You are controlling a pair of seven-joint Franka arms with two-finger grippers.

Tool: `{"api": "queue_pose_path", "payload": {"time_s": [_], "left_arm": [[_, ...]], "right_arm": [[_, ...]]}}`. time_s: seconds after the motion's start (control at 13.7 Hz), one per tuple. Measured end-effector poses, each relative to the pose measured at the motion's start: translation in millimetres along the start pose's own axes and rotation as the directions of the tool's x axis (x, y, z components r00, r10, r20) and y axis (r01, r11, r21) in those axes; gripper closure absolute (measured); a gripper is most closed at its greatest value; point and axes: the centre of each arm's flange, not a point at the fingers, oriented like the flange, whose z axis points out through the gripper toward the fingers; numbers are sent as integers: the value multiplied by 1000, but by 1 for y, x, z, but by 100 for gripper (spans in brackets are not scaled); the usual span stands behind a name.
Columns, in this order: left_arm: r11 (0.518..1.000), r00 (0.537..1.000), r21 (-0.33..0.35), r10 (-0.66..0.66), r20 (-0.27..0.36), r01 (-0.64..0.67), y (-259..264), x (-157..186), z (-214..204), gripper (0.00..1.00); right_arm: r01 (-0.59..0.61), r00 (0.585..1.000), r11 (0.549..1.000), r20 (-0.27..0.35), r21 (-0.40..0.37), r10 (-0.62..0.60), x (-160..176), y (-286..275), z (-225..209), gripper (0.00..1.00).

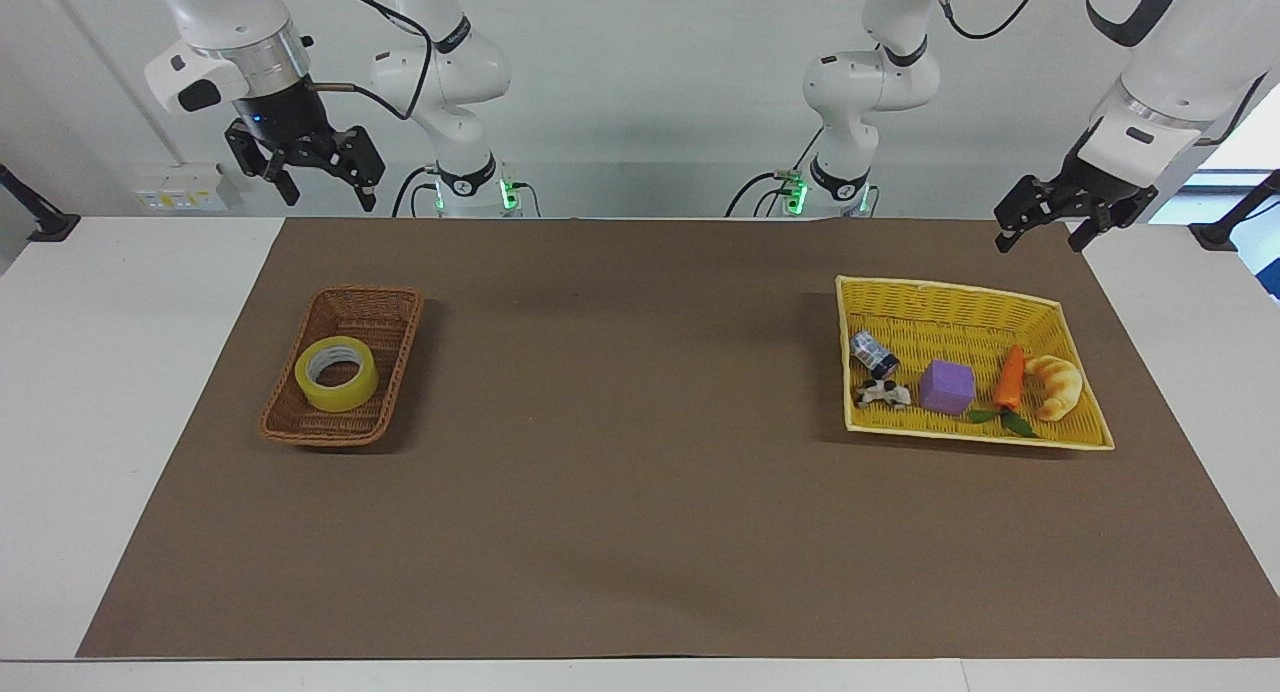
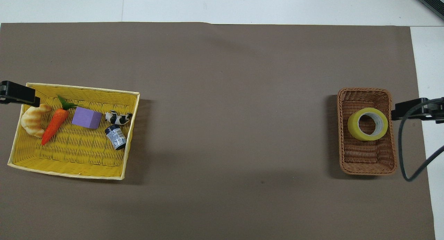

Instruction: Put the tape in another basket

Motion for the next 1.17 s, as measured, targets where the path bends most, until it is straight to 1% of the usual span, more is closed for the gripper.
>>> {"api": "queue_pose_path", "payload": {"time_s": [0.15, 0.29, 0.44, 0.73, 1.17], "left_arm": [[1000, 1000, 0, 0, 0, 0, 0, 0, 0, 0], [1000, 1000, 0, 0, 0, 0, 0, 0, 0, 0], [1000, 1000, 0, 0, 0, 0, 0, 0, 0, 0], [1000, 1000, 0, 0, 0, 0, 0, 0, 0, 0], [1000, 1000, 0, 0, 0, 0, 0, 0, 0, 0]], "right_arm": [[3, 1000, 1000, -5, 1, -3, -3, 1, -5, 0], [3, 1000, 1000, 10, 0, -3, -9, 1, -12, 0], [3, 1000, 1000, 12, 2, -3, -13, 3, -17, 0], [52, 998, 999, 18, 3, -52, -13, 7, -15, 0], [37, 999, 999, 17, 3, -37, -12, 15, -15, 0]]}}
